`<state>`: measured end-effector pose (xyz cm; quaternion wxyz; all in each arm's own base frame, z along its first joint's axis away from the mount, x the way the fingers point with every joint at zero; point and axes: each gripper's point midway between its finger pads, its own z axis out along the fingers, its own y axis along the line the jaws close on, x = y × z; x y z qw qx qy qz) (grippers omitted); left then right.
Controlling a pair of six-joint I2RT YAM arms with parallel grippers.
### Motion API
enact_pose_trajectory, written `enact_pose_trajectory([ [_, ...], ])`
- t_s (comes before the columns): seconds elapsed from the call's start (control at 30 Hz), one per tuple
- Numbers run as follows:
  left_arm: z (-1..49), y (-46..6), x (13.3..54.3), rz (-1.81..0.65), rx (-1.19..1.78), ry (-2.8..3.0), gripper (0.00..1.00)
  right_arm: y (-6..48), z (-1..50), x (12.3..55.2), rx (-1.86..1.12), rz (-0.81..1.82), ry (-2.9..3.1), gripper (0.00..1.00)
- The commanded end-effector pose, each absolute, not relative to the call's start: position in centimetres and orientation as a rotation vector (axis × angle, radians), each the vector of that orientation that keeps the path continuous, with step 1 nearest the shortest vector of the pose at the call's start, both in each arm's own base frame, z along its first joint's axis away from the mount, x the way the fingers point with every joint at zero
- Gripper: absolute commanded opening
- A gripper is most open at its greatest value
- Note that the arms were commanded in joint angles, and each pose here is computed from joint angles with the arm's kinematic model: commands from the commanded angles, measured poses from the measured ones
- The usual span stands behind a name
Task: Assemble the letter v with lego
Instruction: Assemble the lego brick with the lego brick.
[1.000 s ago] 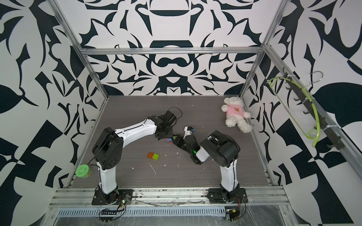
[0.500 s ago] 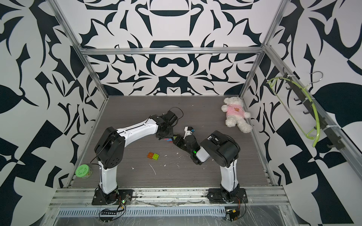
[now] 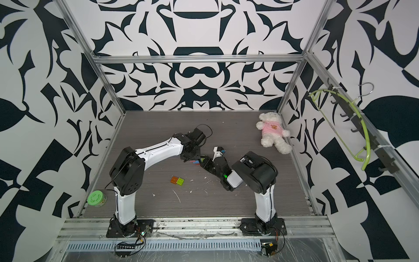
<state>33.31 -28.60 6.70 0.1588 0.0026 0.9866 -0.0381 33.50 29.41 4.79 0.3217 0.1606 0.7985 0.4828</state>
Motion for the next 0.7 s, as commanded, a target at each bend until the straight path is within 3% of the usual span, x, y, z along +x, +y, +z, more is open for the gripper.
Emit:
enact_pose_trajectory([
  [0.0,2.8,-27.4,31.4,0.0,0.015,2.934,0.12,28.6,3.7,33.0,0.432,1.214,2.138,0.0],
  [0.13,3.1,-27.5,31.5,-0.011,0.016,2.928,0.16,28.6,3.8,33.0,0.43,1.217,2.137,0.0],
  [0.23,4.4,-27.4,32.1,-0.013,0.02,2.894,0.26,28.6,3.7,33.0,0.43,1.217,2.139,0.0],
  [0.3,5.3,-27.2,32.6,0.007,0.023,2.869,0.38,28.7,3.7,33.0,0.43,1.218,2.138,0.0],
  [0.43,6.9,-27.4,33.3,-0.01,0.015,2.831,0.5,28.7,3.6,33.1,0.432,1.217,2.141,0.0],
  [0.53,8.2,-27.7,33.8,-0.044,0.016,2.798,0.53,28.7,3.6,33.0,0.433,1.217,2.141,0.0],
  [0.67,10.3,-27.8,34.4,-0.053,0.018,2.762,0.69,28.6,3.6,33.0,0.432,1.216,2.143,0.0],
])
